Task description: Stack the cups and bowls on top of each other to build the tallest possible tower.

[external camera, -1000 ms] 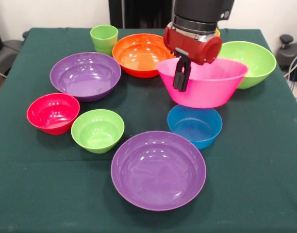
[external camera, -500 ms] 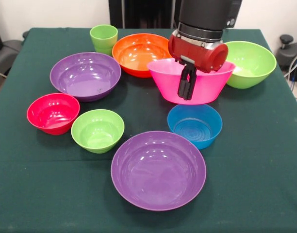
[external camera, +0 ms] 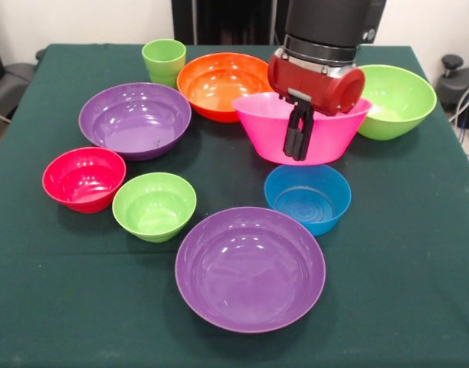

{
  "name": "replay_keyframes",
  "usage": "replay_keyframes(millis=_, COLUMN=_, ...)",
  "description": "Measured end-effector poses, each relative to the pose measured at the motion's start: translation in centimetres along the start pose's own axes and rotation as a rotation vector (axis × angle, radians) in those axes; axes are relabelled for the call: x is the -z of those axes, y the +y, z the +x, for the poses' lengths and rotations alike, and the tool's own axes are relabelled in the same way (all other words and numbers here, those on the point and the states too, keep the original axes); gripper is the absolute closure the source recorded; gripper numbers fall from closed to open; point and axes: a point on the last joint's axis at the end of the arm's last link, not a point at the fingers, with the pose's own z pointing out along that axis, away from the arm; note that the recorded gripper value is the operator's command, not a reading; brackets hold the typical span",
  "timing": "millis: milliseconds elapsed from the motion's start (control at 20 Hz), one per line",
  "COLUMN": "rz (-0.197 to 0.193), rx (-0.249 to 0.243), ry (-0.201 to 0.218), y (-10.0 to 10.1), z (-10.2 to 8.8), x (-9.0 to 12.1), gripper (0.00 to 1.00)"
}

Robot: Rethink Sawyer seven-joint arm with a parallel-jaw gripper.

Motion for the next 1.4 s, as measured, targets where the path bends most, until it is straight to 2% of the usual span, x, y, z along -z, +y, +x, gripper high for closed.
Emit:
replay_keyframes(millis=250, rz=-0.008, rx=0.016, ry=-0.010, y=1.1, z=0.2, x=1.0, gripper=1.00)
replay_keyframes(millis=400, rz=0.011, rx=0.038, ry=0.006, y=2.0, z=1.1, x=2.8, gripper=1.00)
replay_keyframes(millis=700, rz=0.080, rx=0.068, ry=0.082, y=3.7, z=3.5, x=8.8, gripper=1.00)
replay_keyframes(millis=800, rz=0.096, rx=0.067, ry=0.100, y=3.9, z=4.4, x=11.2, gripper=1.00)
replay_keyframes(millis=900, rz=0.097, rx=0.061, ry=0.101, y=4.0, z=4.9, x=12.5, gripper=1.00)
replay_keyframes(millis=1000, rz=0.096, rx=0.041, ry=0.097, y=3.8, z=5.4, x=13.5, gripper=1.00)
replay_keyframes(millis=1100, rz=0.098, rx=-0.001, ry=0.087, y=3.2, z=5.7, x=13.9, gripper=1.00)
replay_keyframes(millis=1150, rz=0.099, rx=-0.009, ry=0.085, y=3.1, z=5.7, x=13.9, gripper=1.00)
replay_keyframes(millis=1250, rz=0.106, rx=-0.073, ry=0.073, y=2.1, z=5.6, x=13.1, gripper=1.00)
replay_keyframes(millis=1400, rz=0.117, rx=-0.122, ry=0.058, y=1.0, z=5.2, x=12.3, gripper=1.00)
